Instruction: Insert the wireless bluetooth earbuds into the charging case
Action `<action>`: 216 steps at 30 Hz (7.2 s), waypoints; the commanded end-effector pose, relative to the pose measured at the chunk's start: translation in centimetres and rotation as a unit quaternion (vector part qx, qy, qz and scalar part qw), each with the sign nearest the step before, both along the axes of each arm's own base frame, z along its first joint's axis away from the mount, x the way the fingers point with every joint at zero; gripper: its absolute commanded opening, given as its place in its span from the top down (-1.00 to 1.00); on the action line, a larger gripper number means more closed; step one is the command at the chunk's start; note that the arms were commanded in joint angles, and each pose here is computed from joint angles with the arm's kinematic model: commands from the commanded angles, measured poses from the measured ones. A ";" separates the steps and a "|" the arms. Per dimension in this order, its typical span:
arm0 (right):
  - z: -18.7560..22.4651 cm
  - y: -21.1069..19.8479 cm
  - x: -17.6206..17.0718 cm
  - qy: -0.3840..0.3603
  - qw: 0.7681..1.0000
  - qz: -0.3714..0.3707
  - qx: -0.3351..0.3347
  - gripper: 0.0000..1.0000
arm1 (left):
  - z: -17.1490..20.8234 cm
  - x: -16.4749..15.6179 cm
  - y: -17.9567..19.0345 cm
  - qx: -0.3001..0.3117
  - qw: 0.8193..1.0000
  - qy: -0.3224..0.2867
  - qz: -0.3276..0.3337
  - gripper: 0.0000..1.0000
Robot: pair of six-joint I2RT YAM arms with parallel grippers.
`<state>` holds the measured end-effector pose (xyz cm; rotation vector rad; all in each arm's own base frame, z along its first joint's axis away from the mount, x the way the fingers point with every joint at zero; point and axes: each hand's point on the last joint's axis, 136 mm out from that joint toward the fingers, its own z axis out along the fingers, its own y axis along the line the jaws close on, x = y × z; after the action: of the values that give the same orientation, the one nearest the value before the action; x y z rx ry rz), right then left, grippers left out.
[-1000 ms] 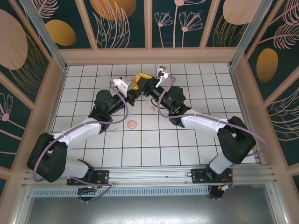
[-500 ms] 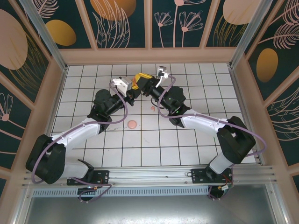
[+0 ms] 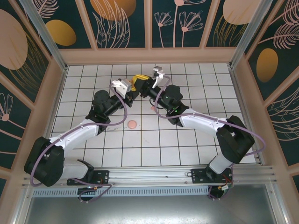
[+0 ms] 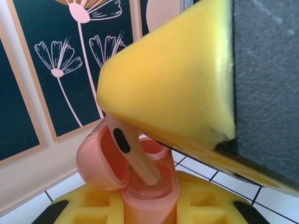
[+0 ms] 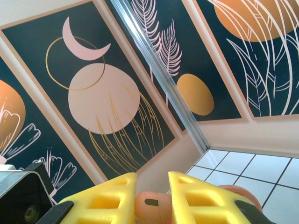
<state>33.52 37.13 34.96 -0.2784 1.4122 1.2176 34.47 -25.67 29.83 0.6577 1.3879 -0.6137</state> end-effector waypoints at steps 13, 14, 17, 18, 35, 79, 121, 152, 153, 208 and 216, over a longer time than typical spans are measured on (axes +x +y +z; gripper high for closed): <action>-4.8 0.9 0.4 0.031 0.994 0.007 -0.108 0.60 | 6.6 -5.0 -1.2 -0.024 0.988 -0.125 -0.089 1.00; -4.8 0.9 0.4 0.031 0.994 0.007 -0.107 0.60 | 6.7 -5.0 -1.2 -0.027 0.988 -0.124 -0.090 1.00; -5.2 0.7 0.1 0.035 0.994 0.011 -0.101 0.60 | 7.2 -5.2 -1.2 -0.038 0.987 -0.124 -0.093 1.00; -5.1 0.7 0.0 0.036 0.995 0.013 -0.097 0.60 | 7.3 -5.2 -1.2 -0.041 0.987 -0.123 -0.093 1.00; -4.8 1.2 -2.6 0.023 0.994 0.077 -0.080 0.63 | 7.8 -4.9 -1.2 -0.057 0.988 -0.108 -0.094 1.00; -8.6 1.9 -2.5 0.050 0.986 0.067 -0.144 0.65 | 10.4 -6.5 -0.6 -0.079 0.982 -0.138 -0.106 1.00; -9.7 2.6 -3.6 0.063 0.982 0.104 -0.145 0.58 | 10.5 -6.6 -0.4 -0.080 0.982 -0.137 -0.102 1.00; -9.6 1.2 -2.8 0.097 0.982 0.081 -0.140 -0.20 | 10.4 -6.6 -0.3 -0.079 0.983 -0.134 -0.097 1.00; -9.3 1.2 -2.9 0.096 0.982 0.083 -0.138 -0.24 | 10.3 -6.5 -0.3 -0.078 0.983 -0.134 -0.097 1.00; -4.4 -9.7 -3.7 0.183 0.976 -0.052 -0.108 -0.52 | -1.8 -4.7 -1.5 -0.068 0.992 0.028 -0.105 1.00; -7.9 -10.3 -3.4 0.230 0.960 -0.074 -0.142 -0.49 | -4.4 -4.6 -1.4 -0.086 0.989 0.068 -0.104 1.00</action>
<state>29.63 27.32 27.37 -0.1226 1.9524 1.0254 30.25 -26.94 24.52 0.6634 1.4321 -0.9025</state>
